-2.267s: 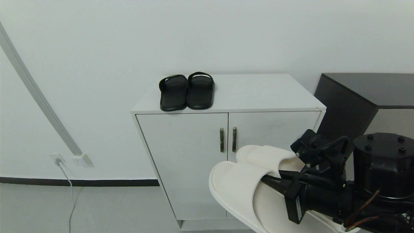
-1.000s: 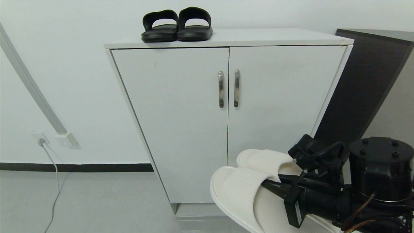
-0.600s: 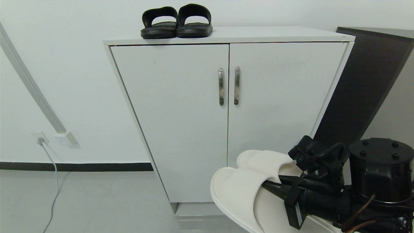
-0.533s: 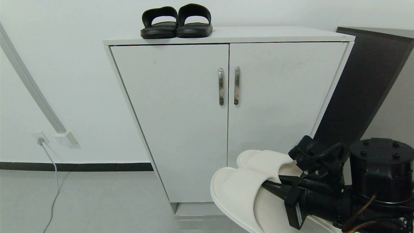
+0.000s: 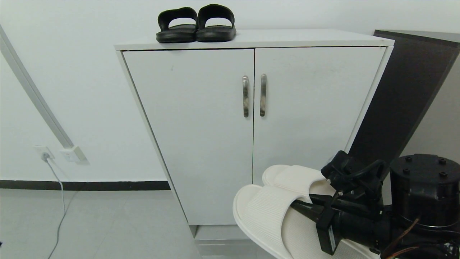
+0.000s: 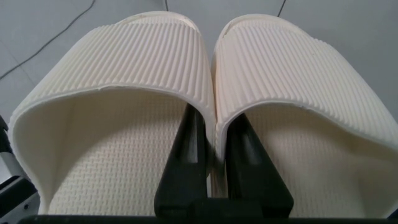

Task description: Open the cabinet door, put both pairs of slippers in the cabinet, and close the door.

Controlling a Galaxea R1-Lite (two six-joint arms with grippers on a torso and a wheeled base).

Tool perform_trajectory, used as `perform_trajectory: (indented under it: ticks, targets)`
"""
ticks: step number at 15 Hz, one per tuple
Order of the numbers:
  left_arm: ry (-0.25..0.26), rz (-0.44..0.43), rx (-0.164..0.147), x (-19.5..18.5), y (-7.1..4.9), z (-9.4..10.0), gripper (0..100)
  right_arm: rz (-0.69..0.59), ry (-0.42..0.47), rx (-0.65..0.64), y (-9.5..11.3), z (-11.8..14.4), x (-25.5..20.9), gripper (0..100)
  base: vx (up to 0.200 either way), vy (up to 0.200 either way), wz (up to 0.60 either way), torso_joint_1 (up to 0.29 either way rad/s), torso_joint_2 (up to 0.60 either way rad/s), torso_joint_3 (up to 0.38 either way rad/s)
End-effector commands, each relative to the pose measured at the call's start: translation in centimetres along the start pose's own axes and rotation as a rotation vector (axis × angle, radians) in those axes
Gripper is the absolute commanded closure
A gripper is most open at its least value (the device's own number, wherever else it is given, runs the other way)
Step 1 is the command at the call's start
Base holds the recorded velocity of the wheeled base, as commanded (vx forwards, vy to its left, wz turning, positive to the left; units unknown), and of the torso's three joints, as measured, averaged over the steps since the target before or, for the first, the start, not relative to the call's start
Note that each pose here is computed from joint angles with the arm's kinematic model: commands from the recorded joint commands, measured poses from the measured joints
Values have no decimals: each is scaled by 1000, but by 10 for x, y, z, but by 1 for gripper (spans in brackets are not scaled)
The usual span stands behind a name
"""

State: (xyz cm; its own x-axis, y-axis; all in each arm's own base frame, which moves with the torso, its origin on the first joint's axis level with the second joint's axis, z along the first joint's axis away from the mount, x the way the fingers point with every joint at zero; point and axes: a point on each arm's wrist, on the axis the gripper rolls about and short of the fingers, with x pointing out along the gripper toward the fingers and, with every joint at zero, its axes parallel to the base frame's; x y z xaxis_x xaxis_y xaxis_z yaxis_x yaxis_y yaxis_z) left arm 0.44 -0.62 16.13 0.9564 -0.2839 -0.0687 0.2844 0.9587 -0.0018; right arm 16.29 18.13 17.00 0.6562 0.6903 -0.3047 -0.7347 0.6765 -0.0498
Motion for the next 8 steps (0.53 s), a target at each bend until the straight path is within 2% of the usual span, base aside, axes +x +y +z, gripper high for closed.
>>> perform_trajectory:
  ticks: [1,3,5,7,8]
  targets:
    - [131,-128,-10,45,10,21,0,0,9,0,0,-3,3,100,0,0,0,0,0,0]
    - [129,-136,-8,66,16,33,0,0,6,2,0,-2,3,100,0,0,0,0,0,0]
    - [88,-196,2,96,18,45,0,0,5,3,0,-2,3,100,0,0,0,0,0,0]
    - [66,-302,17,128,9,52,0,0,5,3,0,-2,3,100,0,0,0,0,0,0]
    - [55,-337,10,139,5,55,0,0,3,3,0,-2,3,100,0,0,0,0,0,0]
